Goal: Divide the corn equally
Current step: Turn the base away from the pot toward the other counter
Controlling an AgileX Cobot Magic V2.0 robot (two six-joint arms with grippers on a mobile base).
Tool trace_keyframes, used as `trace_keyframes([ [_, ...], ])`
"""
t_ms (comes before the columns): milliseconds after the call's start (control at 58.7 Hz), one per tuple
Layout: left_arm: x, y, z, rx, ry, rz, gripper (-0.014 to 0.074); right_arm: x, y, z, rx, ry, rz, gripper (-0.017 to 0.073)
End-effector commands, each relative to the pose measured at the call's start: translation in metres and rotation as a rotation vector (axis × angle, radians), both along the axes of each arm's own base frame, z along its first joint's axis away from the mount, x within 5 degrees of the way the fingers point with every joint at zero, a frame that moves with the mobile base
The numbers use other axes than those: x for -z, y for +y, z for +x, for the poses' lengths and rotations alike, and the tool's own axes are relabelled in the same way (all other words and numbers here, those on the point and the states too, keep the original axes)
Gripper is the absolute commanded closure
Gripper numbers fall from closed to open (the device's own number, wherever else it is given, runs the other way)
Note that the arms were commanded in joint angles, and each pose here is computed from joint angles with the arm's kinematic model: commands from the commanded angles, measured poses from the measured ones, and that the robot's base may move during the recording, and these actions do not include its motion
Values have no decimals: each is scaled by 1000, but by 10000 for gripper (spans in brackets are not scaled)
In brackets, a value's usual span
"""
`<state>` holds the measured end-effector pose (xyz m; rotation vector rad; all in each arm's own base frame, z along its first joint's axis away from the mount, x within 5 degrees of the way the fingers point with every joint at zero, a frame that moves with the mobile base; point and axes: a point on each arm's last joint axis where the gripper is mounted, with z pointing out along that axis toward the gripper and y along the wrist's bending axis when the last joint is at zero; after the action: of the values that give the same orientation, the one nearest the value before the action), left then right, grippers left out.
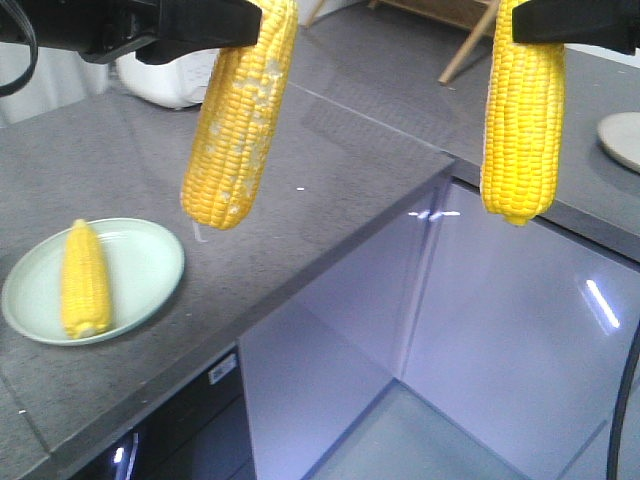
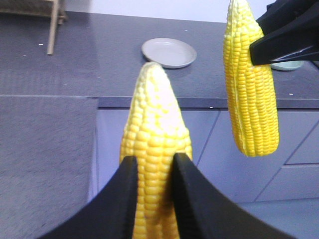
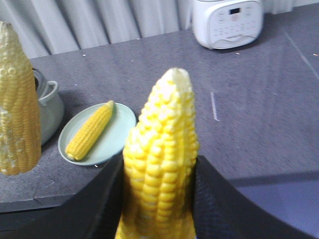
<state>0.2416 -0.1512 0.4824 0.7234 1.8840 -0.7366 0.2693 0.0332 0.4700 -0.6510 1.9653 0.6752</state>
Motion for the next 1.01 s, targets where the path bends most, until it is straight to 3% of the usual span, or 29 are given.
trace_keyframes([
  [0,-24,5,-12,-19,-75,-96,599,-23,2,-12,11,-96,53,564],
  [988,-25,5,-12,-19,-75,-96,600,-23,2,-12,10,-97,52,564],
])
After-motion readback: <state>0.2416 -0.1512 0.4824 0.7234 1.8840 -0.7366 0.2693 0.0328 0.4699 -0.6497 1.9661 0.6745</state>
